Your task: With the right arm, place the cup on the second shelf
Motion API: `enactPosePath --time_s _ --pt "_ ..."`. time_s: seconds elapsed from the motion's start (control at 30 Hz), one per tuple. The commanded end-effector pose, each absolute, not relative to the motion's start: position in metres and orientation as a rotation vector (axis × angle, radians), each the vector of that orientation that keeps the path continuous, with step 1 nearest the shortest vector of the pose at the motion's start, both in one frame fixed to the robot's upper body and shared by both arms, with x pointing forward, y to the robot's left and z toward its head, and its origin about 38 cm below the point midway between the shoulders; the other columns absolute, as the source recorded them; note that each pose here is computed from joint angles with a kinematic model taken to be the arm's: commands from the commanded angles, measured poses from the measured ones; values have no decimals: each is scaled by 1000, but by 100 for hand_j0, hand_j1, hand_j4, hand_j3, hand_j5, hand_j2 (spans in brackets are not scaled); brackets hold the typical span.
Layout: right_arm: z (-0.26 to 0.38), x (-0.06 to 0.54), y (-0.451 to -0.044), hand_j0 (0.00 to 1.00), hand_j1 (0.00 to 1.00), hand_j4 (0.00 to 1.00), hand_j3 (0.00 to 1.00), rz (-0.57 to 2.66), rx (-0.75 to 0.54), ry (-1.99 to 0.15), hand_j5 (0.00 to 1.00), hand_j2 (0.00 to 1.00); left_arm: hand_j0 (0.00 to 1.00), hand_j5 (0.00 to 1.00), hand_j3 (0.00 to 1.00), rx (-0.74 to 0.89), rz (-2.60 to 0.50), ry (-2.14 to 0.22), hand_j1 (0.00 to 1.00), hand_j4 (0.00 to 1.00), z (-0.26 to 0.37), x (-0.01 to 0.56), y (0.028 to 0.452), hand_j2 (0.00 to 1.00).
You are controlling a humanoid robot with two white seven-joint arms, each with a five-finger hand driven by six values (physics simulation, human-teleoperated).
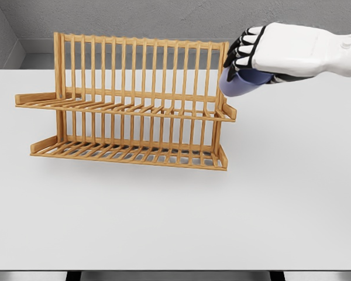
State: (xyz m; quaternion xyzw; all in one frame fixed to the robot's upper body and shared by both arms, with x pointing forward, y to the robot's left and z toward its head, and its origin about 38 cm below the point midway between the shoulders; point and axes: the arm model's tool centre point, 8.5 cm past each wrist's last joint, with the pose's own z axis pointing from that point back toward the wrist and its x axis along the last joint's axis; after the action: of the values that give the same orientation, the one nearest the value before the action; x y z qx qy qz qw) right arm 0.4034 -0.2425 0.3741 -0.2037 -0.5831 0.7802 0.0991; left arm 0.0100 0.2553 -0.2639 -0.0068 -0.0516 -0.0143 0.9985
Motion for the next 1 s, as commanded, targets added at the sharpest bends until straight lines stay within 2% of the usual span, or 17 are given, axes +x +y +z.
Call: enactPosePath --time_s 0.0,0.73,0.77,0.8,0.83,0.97 --pt "362 403 -232 61 61 61 61 2327 -542 -1722 61 61 100 100 100 -14 -28 -103 100 100 -264 10 255 100" --pt "343 403 -210 62 62 62 62 2380 -445 -1708 62 62 100 100 100 -14 -28 -103 100 100 -264 10 255 100" --pt "342 403 -209 64 64 64 64 2380 -443 -1709 64 64 100 100 100 -14 -28 -103 100 100 -264 10 255 100" --pt "342 403 -209 89 89 89 89 2380 -443 -1709 89 89 100 100 100 -14 -28 -104 100 100 -264 10 255 100" --pt "342 403 -209 100 100 100 100 2380 -444 -1708 100 100 100 100 100 -14 -28 -103 100 100 -264 10 255 100" --pt "350 403 -212 100 100 100 100 2374 -471 -1719 100 100 100 100 100 -14 -28 -103 100 100 -264 9 255 100"
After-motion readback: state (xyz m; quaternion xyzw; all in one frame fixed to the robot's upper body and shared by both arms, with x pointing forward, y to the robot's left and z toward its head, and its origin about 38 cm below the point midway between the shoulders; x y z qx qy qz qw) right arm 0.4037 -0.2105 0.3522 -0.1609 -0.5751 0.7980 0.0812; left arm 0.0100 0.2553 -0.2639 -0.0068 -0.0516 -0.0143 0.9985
